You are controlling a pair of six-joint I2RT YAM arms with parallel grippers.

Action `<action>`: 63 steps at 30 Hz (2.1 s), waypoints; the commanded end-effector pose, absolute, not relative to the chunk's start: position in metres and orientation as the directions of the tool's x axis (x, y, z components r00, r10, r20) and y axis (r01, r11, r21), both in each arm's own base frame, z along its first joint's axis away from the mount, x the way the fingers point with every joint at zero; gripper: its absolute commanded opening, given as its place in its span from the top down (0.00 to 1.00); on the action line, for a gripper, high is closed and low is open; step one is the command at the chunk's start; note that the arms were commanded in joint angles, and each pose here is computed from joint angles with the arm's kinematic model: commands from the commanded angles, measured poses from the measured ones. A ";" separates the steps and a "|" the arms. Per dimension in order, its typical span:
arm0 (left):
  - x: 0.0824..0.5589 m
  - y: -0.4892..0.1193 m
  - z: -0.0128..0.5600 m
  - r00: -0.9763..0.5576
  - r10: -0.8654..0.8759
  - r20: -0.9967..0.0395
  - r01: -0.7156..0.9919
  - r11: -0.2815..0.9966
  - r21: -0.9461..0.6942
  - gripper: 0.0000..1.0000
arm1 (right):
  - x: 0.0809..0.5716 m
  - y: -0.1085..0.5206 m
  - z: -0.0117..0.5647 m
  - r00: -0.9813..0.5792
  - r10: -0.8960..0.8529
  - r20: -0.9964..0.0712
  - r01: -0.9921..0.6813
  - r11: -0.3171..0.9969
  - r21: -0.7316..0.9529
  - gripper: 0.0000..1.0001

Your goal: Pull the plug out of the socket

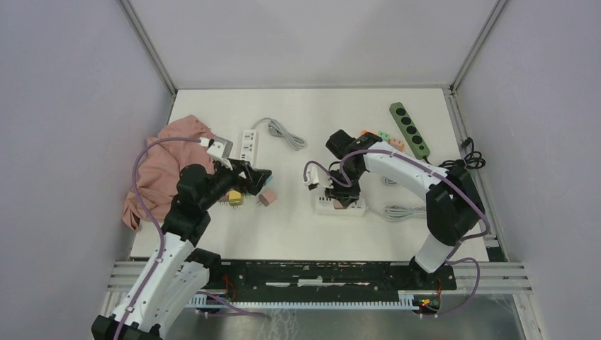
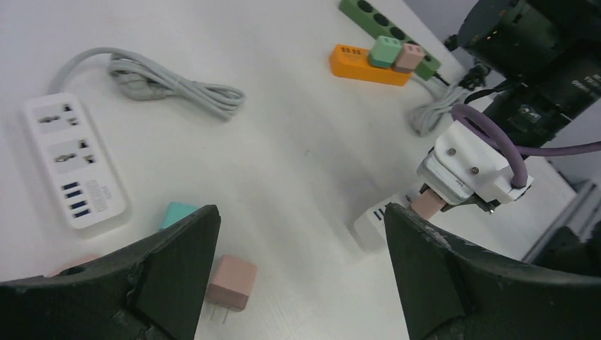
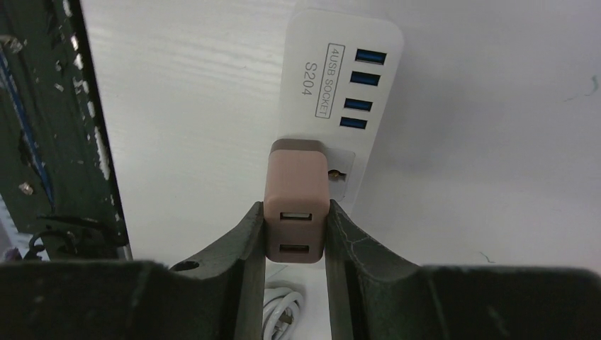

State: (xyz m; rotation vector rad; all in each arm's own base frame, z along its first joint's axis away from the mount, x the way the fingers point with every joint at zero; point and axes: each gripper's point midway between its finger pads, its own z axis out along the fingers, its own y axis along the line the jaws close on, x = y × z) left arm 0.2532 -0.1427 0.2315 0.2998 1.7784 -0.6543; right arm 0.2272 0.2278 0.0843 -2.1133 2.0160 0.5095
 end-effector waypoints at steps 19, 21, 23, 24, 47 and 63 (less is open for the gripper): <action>0.213 -0.268 0.270 -0.316 -0.235 -0.919 0.667 0.634 -0.392 0.09 | 0.191 0.175 0.091 0.230 -0.882 -0.412 -0.950 -0.296 0.103 0.96; 0.219 -0.269 0.289 -0.294 -0.214 -0.931 0.665 0.654 -0.361 0.09 | 0.191 0.175 0.092 0.230 -0.881 -0.414 -0.950 -0.295 0.100 0.96; 0.221 -0.270 0.298 -0.281 -0.221 -0.934 0.671 0.650 -0.356 0.08 | 0.191 0.174 0.094 0.226 -0.879 -0.419 -0.952 -0.290 0.095 0.96; 0.220 -0.271 0.294 -0.278 -0.222 -0.934 0.677 0.645 -0.355 0.08 | 0.191 0.174 0.094 0.225 -0.878 -0.423 -0.953 -0.288 0.093 0.96; 0.158 -0.321 0.140 0.053 0.001 -0.999 0.918 0.394 0.049 0.08 | 0.197 0.179 0.074 0.192 -0.878 -0.438 -0.964 -0.252 0.082 0.89; 0.177 -0.360 0.082 0.147 0.086 -0.985 0.921 0.351 0.168 0.11 | 0.188 0.187 0.067 0.210 -0.855 -0.474 -0.953 -0.286 0.095 0.79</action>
